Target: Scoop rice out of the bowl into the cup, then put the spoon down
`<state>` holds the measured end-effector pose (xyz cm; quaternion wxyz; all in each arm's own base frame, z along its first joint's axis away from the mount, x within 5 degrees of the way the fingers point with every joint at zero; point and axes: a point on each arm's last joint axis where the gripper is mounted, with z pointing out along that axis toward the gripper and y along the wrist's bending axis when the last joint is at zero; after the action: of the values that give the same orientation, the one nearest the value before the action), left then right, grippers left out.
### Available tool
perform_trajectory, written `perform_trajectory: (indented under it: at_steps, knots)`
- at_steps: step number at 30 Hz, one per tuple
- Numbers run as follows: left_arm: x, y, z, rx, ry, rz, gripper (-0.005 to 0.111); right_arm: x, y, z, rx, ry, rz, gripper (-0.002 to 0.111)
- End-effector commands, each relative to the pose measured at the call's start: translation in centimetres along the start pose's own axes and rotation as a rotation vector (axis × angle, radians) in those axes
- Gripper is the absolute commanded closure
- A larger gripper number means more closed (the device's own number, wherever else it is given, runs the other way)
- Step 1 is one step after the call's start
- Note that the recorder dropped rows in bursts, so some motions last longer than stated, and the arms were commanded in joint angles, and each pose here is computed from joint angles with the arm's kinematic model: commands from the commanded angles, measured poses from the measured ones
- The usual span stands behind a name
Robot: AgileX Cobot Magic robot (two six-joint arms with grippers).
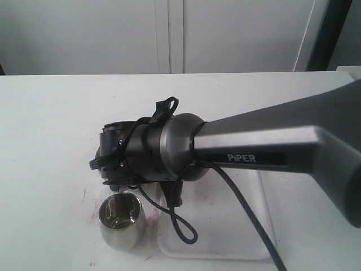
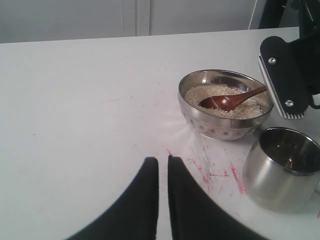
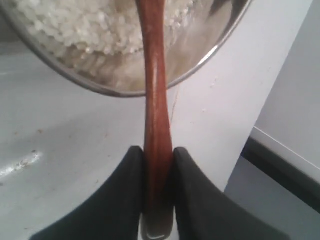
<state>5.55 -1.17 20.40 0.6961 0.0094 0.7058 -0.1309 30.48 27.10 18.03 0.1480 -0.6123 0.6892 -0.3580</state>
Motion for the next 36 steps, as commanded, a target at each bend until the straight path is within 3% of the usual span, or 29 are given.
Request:
perform_trajectory:
  at_steps: [1,3,9,11,26,36]
  knots:
    - [-0.2,0.0,0.0,0.003,-0.008,-0.016,0.092,0.3,-1.1,-1.0,-0.040,0.002,0.025,0.108]
    - [-0.2,0.0,0.0,0.003,-0.008,-0.016,0.092,0.7,-1.6,-1.2,-0.127,0.008,0.052,0.108]
    - [-0.2,0.0,0.0,0.003,-0.008,-0.016,0.092,3.9,-4.5,-0.9,-0.450,-0.107,0.350,0.108]
    - [-0.2,0.0,0.0,0.003,-0.008,-0.016,0.092,5.1,-5.3,-0.8,-0.483,-0.129,0.409,0.108]
    - [-0.2,0.0,0.0,0.003,-0.008,-0.016,0.092,6.0,-6.6,-1.6,-0.444,-0.190,0.473,0.108]
    - [-0.2,0.0,0.0,0.003,-0.008,-0.016,0.092,9.6,-8.2,-6.5,-0.360,-0.139,0.472,0.108]
